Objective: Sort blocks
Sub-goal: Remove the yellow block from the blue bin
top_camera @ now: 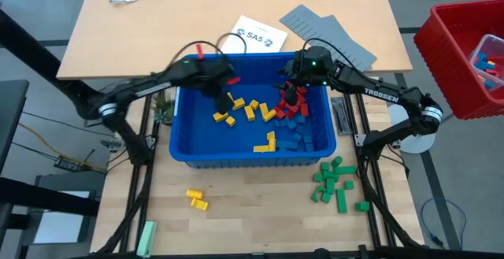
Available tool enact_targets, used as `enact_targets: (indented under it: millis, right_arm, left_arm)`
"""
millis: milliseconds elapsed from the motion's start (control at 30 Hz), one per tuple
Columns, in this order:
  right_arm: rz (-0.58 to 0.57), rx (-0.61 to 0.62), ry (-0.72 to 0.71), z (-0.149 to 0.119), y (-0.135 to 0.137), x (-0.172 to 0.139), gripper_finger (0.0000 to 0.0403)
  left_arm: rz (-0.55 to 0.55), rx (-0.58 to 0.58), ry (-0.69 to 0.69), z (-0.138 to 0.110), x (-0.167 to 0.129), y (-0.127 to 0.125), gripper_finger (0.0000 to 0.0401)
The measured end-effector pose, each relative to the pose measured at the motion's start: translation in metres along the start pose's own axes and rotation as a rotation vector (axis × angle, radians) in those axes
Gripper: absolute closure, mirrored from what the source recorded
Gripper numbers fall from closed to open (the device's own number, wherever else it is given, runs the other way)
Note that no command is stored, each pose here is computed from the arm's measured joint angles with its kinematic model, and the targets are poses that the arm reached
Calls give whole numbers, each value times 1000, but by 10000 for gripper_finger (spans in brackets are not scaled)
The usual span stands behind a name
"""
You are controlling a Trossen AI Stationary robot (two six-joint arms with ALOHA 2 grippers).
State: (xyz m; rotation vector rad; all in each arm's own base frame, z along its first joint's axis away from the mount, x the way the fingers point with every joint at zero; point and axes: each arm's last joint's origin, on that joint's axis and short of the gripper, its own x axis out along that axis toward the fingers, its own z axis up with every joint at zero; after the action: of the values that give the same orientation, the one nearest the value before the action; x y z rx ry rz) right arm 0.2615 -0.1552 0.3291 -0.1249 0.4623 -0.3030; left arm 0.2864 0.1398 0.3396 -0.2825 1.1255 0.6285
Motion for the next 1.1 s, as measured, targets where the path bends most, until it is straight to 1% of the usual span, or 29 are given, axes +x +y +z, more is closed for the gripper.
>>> enact_targets:
  millis: [167,233,333,467,600,733,900,1000,1100]
  right_arm:
    - [1,1,5,-1,0,0,165]
    - [2,1,7,-1,0,0,165]
    - [2,1,7,-1,0,0,165]
    - [2,1,7,-1,0,0,165]
    - [1,-6,7,-1,0,0,165]
    - [1,-6,7,-1,0,0,165]
    - [-2,-6,-4,0,0,0,165]
    - [-4,-1,-10,1,0,0,165]
    - [-5,-1,-11,1,0,0,165]
  left_arm:
    - [-16,117,153,10,56,-3,178]
    - [-40,141,210,11,76,-5,178]
    - [-67,163,282,10,100,-10,178]
    - [-77,190,348,8,124,-14,178]
    - [-71,188,413,2,141,-12,178]
    - [-61,173,459,-14,161,-6,178]
    - [2,163,444,-23,174,0,178]
    - [-1,160,407,-24,180,0,178]
    - [-42,167,386,-28,186,-1,178]
